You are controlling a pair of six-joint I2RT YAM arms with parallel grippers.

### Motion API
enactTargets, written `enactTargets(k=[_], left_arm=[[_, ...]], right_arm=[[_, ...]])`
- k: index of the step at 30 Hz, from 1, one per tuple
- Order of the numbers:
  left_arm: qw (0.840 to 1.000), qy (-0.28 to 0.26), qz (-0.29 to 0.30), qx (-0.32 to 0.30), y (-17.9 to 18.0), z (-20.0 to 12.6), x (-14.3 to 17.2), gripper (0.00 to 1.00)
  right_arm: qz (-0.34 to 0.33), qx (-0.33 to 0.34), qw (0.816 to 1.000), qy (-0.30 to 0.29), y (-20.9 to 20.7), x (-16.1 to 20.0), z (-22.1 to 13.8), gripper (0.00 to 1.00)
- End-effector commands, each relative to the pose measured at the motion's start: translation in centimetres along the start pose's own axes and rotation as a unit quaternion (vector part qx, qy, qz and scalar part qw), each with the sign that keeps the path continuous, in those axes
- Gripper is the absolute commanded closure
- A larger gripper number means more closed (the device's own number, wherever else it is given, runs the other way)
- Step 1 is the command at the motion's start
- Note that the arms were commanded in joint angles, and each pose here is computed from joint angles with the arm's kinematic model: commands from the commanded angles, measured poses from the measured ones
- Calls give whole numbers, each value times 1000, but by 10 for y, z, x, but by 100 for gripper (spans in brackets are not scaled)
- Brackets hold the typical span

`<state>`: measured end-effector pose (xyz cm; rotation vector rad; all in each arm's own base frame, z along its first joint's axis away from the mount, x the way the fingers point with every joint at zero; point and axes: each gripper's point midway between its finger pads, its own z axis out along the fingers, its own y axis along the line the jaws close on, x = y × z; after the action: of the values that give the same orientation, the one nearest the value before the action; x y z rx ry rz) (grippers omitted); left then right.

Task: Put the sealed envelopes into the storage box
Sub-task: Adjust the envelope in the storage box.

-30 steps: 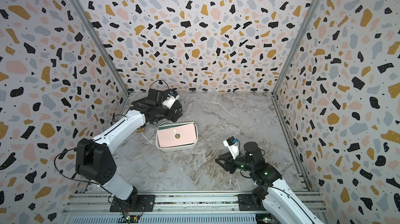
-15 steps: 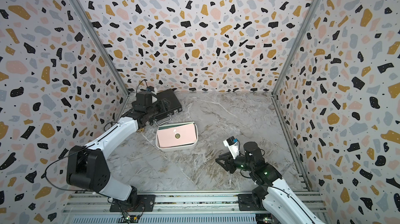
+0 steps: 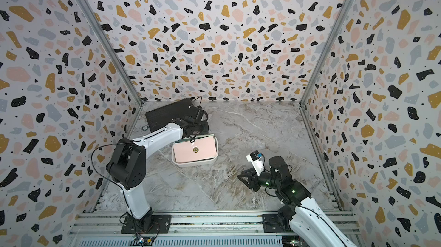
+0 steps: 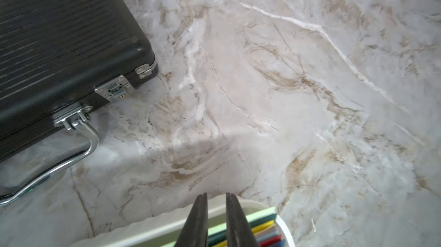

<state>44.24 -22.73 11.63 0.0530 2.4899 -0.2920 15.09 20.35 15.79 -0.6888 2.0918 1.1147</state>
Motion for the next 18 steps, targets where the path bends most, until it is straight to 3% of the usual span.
enactTargets(k=[1,10,18], left_arm=[[1000,7,7,-17,3,5,-2,83],[999,20,23,-27,-10,18,28,85],[998,2,34,-43,-15,13,31,81]], right_arm=[[-11,1,1000,-12,6,-12,-5,61],[-5,3,1000,-8,4,-11,-3,61],[-8,4,1000,-10,3,-11,-3,61]])
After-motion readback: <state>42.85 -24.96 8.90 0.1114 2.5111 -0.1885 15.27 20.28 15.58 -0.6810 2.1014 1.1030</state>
